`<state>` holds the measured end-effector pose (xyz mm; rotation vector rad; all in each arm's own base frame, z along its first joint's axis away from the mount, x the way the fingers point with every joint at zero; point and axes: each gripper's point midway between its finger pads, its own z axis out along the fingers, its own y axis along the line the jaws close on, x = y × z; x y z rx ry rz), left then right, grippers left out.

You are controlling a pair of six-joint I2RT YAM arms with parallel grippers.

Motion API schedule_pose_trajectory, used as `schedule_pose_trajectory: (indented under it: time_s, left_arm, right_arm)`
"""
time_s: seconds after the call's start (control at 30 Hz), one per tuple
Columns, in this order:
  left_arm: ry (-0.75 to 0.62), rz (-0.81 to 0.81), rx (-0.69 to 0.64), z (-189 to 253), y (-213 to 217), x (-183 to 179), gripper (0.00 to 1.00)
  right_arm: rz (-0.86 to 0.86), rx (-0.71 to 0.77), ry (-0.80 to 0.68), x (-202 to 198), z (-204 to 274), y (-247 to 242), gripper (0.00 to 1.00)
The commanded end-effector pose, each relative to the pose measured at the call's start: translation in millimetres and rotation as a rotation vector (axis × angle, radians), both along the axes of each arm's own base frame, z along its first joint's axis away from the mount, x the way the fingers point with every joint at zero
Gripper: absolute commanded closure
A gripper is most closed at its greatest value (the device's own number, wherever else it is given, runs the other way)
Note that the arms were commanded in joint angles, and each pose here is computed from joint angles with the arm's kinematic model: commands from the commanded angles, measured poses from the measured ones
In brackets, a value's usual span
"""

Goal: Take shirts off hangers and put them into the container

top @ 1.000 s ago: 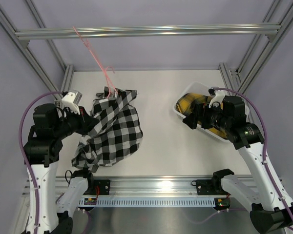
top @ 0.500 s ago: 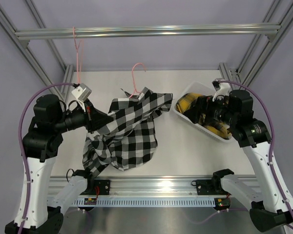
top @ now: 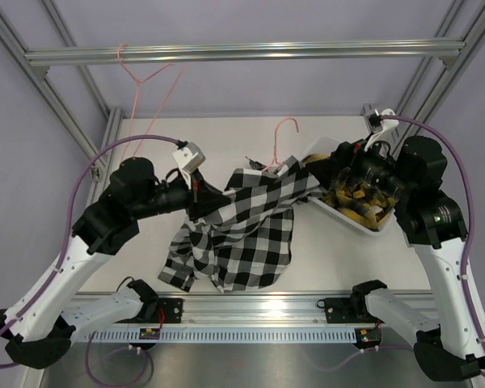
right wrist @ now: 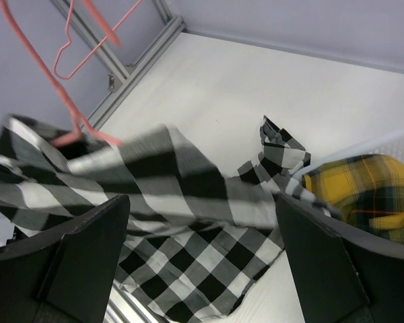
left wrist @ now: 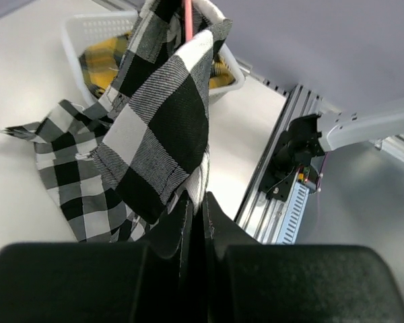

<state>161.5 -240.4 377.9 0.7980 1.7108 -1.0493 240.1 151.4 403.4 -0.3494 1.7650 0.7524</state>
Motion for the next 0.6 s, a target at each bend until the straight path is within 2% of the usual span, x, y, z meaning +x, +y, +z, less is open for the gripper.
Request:
schedule_pose_trajectory:
  time_s: [0.0,0.17,0.4,0.57]
  left_arm:
    - [-0.117,0.079,-0.089,19,-18,16,1.00]
    - [-0.091,0.093,-0.065,-7,-41,29,1.00]
    - [-0.119,0.122,-0.069,-8,-45,39,1.00]
    - [-0.096,0.071,-0.056,-17,-51,33,1.00]
  right_arm:
    - [0.087,0.027,-0.085,2,20,19,0.01]
    - [0.139,0.019,-0.087,14,16,45,0.01]
    - [0.180,-0.003,-0.048,24,-5,75,0.01]
    - [0.180,-0.008,-0.042,37,-13,90,0.07]
